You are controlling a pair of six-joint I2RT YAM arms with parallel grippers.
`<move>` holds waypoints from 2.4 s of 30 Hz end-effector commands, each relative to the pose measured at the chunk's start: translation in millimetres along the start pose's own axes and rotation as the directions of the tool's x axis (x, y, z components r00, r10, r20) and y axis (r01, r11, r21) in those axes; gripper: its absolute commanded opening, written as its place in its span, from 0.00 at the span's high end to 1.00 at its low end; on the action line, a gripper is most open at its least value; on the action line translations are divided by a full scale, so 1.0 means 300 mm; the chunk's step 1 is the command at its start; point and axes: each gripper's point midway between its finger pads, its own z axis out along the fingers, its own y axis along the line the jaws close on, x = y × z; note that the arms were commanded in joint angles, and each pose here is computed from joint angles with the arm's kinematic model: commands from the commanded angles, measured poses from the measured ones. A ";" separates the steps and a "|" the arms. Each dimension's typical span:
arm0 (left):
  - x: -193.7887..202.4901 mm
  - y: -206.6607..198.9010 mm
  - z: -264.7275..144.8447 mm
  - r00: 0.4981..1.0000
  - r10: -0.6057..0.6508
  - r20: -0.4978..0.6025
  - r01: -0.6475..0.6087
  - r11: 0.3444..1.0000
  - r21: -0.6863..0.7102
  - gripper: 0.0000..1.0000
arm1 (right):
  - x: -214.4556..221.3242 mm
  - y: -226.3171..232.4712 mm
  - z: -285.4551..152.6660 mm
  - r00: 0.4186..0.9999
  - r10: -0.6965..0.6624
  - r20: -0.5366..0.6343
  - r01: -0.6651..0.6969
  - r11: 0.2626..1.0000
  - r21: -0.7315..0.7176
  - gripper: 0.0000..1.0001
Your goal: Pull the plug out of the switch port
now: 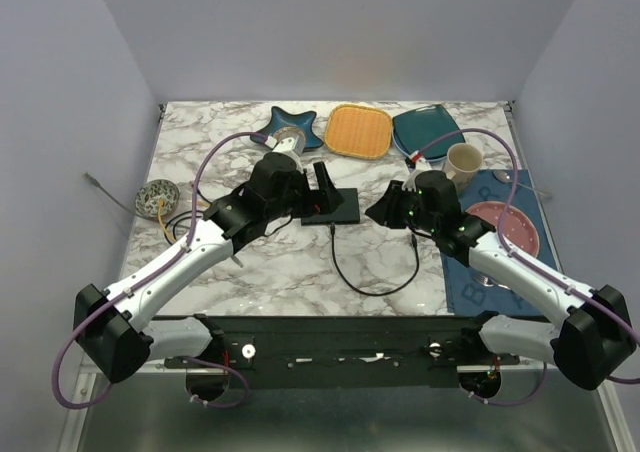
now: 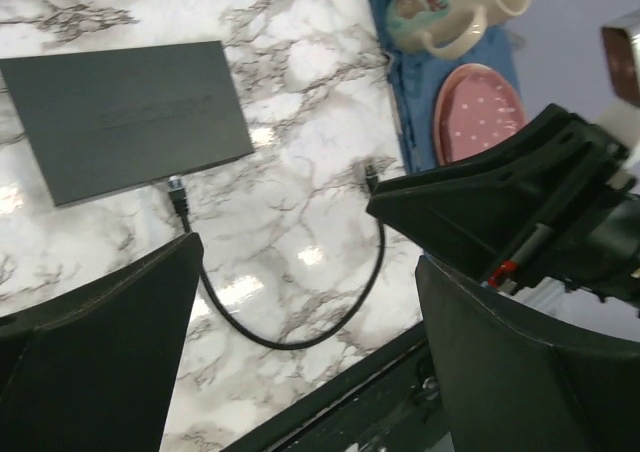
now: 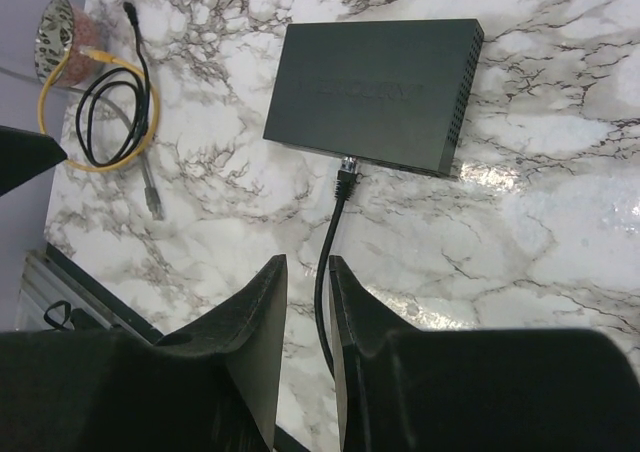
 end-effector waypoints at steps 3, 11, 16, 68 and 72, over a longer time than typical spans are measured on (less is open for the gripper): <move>-0.021 0.111 -0.019 0.996 0.086 0.031 -0.076 0.970 -0.231 0.01 | -0.009 0.000 0.015 1.000 -0.023 0.001 0.023 1.000 0.014 0.68; -0.015 0.203 -0.027 0.993 0.118 0.012 -0.104 0.911 -0.400 0.44 | -0.011 -0.004 0.014 1.000 -0.029 0.005 0.029 0.999 0.019 0.68; -0.022 0.217 -0.030 0.992 0.122 0.033 -0.097 0.905 -0.415 0.04 | -0.027 0.001 0.014 0.999 -0.044 0.015 0.044 0.999 0.020 0.68; 0.339 0.347 0.287 0.905 -0.402 -0.136 0.411 0.911 0.039 0.23 | -0.099 -0.224 0.671 0.975 0.142 -0.169 -0.116 0.981 0.155 0.99; 0.400 0.371 0.320 0.882 -0.425 -0.203 0.435 0.901 0.004 0.25 | -0.070 -0.260 0.722 0.967 0.151 -0.205 -0.114 0.977 0.183 0.99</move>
